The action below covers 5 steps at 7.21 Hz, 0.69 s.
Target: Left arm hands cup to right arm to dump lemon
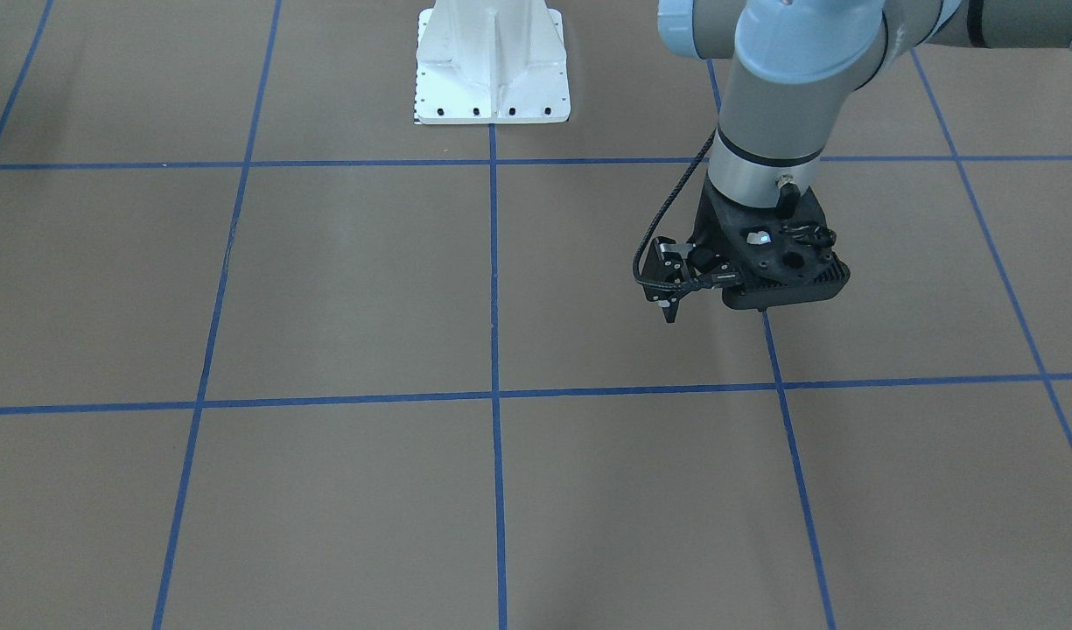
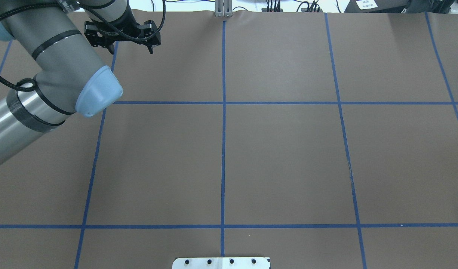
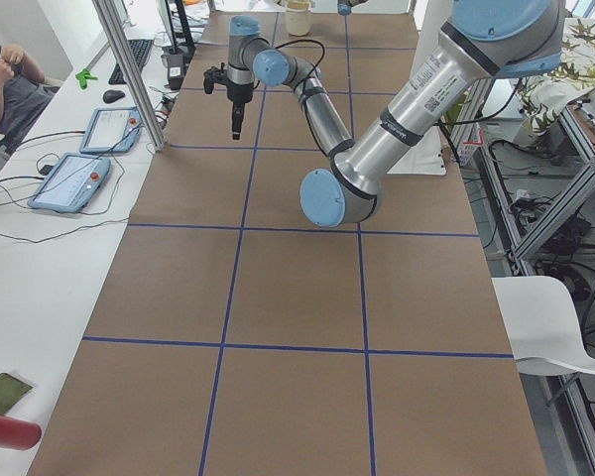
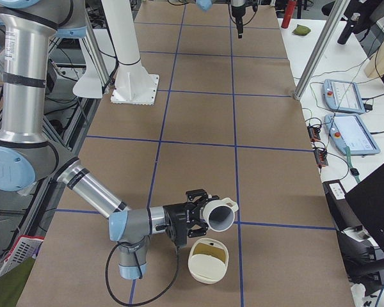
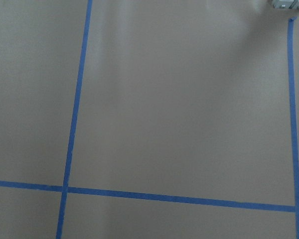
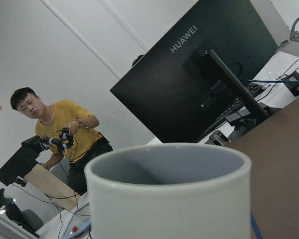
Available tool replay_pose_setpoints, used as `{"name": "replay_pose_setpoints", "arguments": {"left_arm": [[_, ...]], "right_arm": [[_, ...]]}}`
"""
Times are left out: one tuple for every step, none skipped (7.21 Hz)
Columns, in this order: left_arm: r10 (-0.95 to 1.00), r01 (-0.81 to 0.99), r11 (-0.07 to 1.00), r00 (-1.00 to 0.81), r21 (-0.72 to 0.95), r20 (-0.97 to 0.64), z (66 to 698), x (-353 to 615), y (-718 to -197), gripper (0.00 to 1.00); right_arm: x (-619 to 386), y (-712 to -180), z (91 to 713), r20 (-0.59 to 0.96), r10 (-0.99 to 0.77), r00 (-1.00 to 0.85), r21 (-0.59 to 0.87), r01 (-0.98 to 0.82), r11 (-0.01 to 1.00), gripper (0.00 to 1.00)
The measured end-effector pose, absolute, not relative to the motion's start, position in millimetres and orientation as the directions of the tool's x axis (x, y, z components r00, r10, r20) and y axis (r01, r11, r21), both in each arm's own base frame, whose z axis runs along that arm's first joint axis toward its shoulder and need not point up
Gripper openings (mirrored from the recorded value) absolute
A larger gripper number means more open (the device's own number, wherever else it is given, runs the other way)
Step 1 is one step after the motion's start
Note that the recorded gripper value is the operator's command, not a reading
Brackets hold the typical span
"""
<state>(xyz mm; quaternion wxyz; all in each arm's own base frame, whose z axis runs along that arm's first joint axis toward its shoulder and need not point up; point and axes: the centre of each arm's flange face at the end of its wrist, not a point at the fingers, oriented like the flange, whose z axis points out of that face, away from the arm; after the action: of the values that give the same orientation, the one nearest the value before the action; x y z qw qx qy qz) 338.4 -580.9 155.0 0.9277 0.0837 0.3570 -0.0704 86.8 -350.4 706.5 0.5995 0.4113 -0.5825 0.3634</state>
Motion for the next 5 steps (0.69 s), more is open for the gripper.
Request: {"name": "replay_pose_setpoints", "arguments": {"left_arm": [[-0.071,0.187,0.977,0.736,0.102,-0.673,156.3,341.7,-579.2,1.00],[-0.073,0.186,0.978,0.736,0.097,-0.673,157.6,344.4,-577.7,1.00],[-0.075,0.185,0.978,0.734,0.093,-0.675,157.9,345.2,-577.1,1.00],[-0.076,0.185,0.979,0.733,0.091,-0.676,157.9,345.5,-576.8,1.00],[-0.080,0.189,0.978,0.730,0.088,-0.679,157.3,345.3,-576.8,1.00]], "right_arm": [[83.7,-372.2,680.1,0.996,-0.040,0.084,0.093,-0.901,0.423,0.00],[81.8,-394.1,654.3,0.990,-0.040,0.138,0.141,-0.888,0.438,0.00],[80.3,-418.7,627.9,0.978,-0.040,0.203,0.199,-0.871,0.450,0.00],[78.2,-448.4,599.8,0.966,-0.039,0.256,0.244,-0.849,0.468,0.00],[74.8,-483.7,570.2,0.954,-0.040,0.296,0.277,-0.827,0.489,0.00]]}}
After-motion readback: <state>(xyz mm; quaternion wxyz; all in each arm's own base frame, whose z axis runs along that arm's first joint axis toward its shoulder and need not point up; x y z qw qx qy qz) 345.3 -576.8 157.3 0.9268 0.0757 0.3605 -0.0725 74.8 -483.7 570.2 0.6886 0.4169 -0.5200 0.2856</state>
